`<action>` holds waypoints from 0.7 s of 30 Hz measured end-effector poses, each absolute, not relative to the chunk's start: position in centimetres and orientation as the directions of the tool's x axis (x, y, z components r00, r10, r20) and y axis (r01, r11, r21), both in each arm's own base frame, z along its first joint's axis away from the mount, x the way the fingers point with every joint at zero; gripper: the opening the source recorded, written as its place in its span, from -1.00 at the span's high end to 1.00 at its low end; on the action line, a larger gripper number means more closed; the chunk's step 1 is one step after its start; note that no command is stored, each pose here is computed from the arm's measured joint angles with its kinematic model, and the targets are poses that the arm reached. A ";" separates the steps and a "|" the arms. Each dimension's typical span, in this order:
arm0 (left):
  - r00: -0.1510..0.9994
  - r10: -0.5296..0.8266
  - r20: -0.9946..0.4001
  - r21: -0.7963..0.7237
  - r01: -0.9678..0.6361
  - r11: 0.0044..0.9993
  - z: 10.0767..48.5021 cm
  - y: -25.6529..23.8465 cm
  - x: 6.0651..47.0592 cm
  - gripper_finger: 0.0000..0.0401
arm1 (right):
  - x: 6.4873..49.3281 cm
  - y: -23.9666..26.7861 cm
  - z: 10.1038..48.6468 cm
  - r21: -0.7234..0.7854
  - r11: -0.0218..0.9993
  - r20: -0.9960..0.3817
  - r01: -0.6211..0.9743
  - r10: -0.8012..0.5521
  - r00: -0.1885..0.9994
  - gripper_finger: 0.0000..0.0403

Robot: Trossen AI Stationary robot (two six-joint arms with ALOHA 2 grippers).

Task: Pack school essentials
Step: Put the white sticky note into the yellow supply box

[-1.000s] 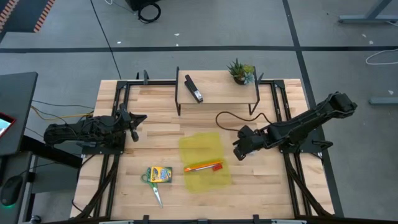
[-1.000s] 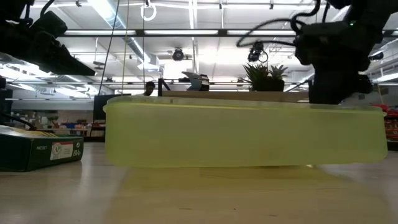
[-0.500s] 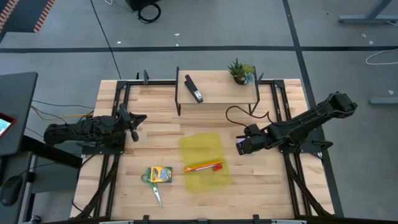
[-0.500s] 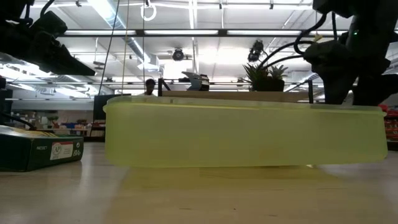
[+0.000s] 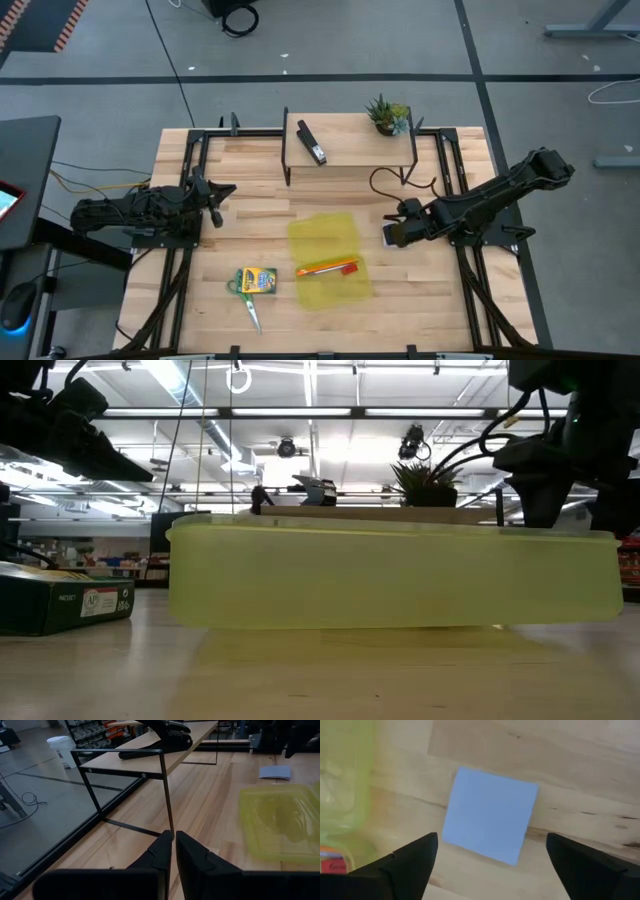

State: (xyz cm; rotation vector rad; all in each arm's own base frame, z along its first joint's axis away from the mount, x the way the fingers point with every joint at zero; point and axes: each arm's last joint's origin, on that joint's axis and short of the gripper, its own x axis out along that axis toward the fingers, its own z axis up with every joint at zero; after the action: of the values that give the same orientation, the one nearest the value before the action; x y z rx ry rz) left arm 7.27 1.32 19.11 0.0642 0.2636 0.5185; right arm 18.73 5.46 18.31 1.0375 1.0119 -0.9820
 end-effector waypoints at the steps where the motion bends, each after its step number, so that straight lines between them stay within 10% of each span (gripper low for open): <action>1: 0.836 0.498 -0.232 0.127 -0.481 0.867 19.1 1.3 7.3 0.82 | 18.7 5.4 18.3 0.199 0.205 -0.960 0.958 -0.157 0.233 -0.91; 21: 0.836 0.498 -0.232 0.127 -0.481 0.867 19.1 1.3 7.3 0.82 | 17.7 5.0 18.2 0.118 0.123 -0.962 0.985 -0.232 0.144 -0.98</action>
State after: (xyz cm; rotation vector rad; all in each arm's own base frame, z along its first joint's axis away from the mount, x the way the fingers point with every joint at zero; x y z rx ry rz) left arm 7.27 1.32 19.11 0.0640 0.2631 0.5185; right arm 17.71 5.01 18.21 1.0137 0.9860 -1.1399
